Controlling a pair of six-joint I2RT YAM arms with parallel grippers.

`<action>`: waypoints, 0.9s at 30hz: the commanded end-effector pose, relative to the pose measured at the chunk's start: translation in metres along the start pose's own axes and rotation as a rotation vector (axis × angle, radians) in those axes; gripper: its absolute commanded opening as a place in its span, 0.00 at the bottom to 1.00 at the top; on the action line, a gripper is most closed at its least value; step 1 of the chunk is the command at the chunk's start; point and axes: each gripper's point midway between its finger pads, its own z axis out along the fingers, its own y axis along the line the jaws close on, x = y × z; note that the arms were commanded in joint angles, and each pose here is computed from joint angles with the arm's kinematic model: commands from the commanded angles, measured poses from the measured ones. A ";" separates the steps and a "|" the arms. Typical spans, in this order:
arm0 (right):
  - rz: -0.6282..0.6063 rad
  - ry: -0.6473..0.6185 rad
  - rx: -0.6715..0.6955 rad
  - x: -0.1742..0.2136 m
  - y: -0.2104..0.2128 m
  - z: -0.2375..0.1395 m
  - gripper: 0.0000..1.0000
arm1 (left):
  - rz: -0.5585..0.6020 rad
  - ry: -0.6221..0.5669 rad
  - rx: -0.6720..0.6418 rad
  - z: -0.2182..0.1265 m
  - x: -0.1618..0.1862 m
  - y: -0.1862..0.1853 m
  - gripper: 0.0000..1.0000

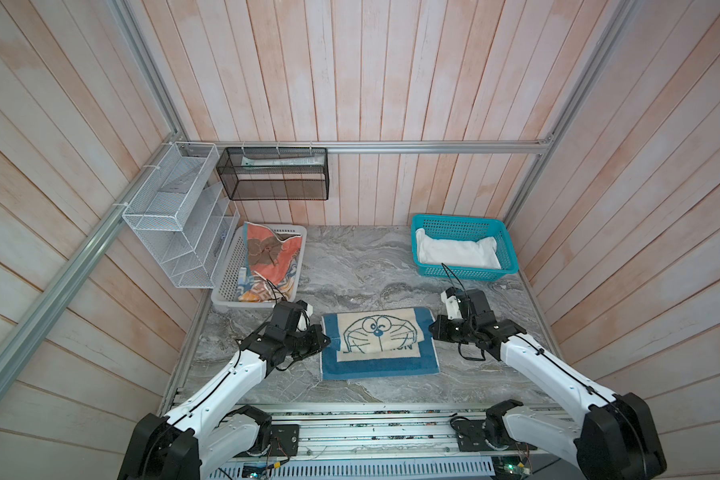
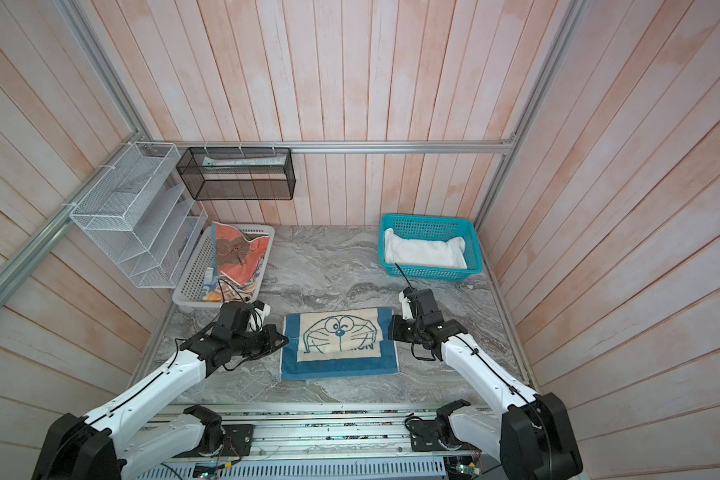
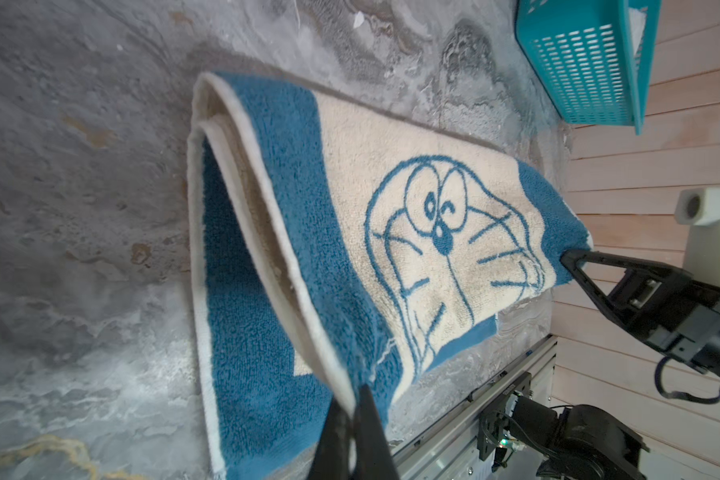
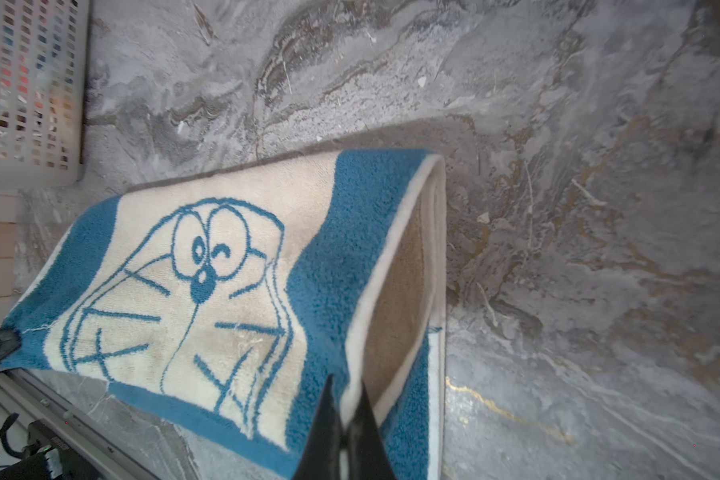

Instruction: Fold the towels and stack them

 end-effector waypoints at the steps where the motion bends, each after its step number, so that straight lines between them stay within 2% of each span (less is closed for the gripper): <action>1: 0.073 0.070 0.080 0.020 -0.014 -0.015 0.00 | -0.047 0.033 -0.103 -0.014 0.013 0.016 0.00; 6: 0.177 0.166 0.118 0.066 -0.038 -0.002 0.00 | -0.191 0.106 -0.143 0.000 0.051 0.050 0.00; 9: 0.179 0.196 0.098 0.071 -0.034 0.005 0.00 | -0.253 0.150 -0.114 0.013 0.067 0.059 0.00; 18: 0.152 0.153 0.158 0.058 -0.036 -0.012 0.00 | -0.224 0.092 -0.144 -0.007 0.053 0.049 0.00; 21: 0.168 0.126 0.179 0.055 -0.039 -0.019 0.00 | -0.242 0.090 -0.159 -0.013 0.056 0.051 0.00; 24: 0.189 0.156 0.173 0.067 -0.041 -0.017 0.00 | -0.272 0.114 -0.175 -0.012 0.066 0.058 0.00; 25: 0.199 0.180 0.173 0.073 -0.043 -0.015 0.06 | -0.284 0.128 -0.178 -0.011 0.071 0.060 0.00; 26: 0.208 0.196 0.176 0.078 -0.044 -0.014 0.19 | -0.298 0.137 -0.189 -0.011 0.075 0.064 0.04; 27: 0.220 0.205 0.192 0.082 -0.047 -0.014 0.36 | -0.314 0.141 -0.209 -0.011 0.079 0.069 0.19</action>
